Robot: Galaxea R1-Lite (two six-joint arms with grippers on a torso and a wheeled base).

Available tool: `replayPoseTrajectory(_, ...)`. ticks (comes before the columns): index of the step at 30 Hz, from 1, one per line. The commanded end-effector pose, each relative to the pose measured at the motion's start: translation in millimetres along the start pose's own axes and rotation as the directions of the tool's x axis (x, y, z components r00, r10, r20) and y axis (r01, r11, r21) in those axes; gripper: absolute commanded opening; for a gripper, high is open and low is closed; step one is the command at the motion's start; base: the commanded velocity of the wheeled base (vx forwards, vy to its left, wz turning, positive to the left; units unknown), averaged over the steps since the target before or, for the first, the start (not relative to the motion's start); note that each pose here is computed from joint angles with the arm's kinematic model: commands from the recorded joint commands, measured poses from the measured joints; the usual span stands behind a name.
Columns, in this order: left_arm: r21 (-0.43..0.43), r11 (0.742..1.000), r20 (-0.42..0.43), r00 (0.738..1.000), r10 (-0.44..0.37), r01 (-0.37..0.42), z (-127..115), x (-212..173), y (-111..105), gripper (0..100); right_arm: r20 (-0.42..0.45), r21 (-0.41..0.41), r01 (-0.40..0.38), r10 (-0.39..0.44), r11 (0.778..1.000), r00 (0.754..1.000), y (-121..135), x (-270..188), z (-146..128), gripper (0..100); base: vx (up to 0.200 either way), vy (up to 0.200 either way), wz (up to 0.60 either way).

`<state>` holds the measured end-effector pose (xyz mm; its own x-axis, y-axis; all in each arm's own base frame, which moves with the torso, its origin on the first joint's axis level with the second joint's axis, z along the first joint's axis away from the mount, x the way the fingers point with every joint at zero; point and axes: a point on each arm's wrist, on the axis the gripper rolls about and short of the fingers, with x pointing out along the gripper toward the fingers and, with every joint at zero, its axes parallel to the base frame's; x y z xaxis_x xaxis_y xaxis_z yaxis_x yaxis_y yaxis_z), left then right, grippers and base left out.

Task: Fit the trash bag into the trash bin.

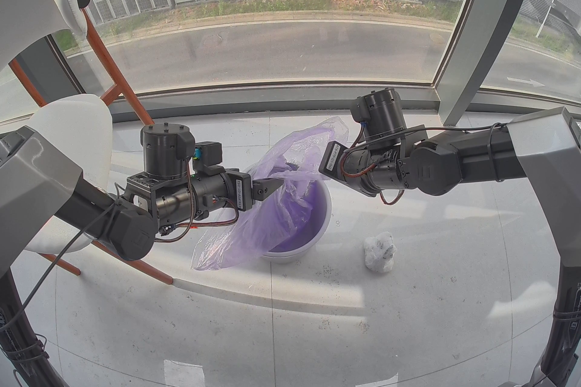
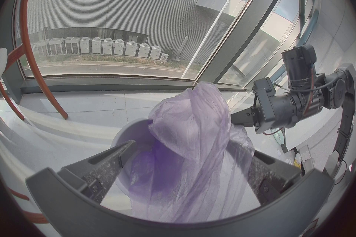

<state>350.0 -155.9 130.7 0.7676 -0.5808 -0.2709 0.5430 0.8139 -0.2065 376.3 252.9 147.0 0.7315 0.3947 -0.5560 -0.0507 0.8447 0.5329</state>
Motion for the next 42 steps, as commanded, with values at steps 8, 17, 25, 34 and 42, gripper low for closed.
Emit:
replayPoseTrajectory(8, -0.019, 1.0, 0.039, 0.999, -0.009, 0.01, 13.1, -10.9, -4.5, 100, 0.005, 0.009, 0.019, -0.019, 1.0, 1.0, -8.3, 3.1, 4.6, 0, 0.0, 0.0, 0.0)
replayPoseTrajectory(17, -0.024, 1.0, 0.064, 0.998, -0.013, 0.015, 21.7, -21.3, -7.7, 100, 0.004, -0.004, 0.025, -0.025, 1.0, 1.0, -10.7, 4.4, 4.9, 0, 0.0, 0.0, 0.0)
replayPoseTrajectory(25, -0.023, 1.0, 0.065, 0.998, -0.009, 0.01, 21.8, -21.1, -6.4, 100, 0.001, -0.005, 0.026, -0.026, 1.0, 1.0, -10.8, 4.6, 3.8, 0, 0.0, 0.0, 0.0)
replayPoseTrajectory(34, -0.021, 1.0, 0.058, 0.998, -0.009, 0.01, 19.1, -18.6, -6.6, 100, -0.034, -0.035, 0.044, -0.045, 0.998, 0.998, -14.3, 2.4, -8.0, 0, 0.0, 0.0, 0.0)
replayPoseTrajectory(42, -0.012, 0.999, 0.037, 0.999, -0.034, 0.035, 13.9, -17.0, -12.7, 100, -0.039, -0.061, 0.039, -0.041, 0.997, 0.998, -12.1, 3.1, -10.8, 0, 0.0, 0.0, 0.0)
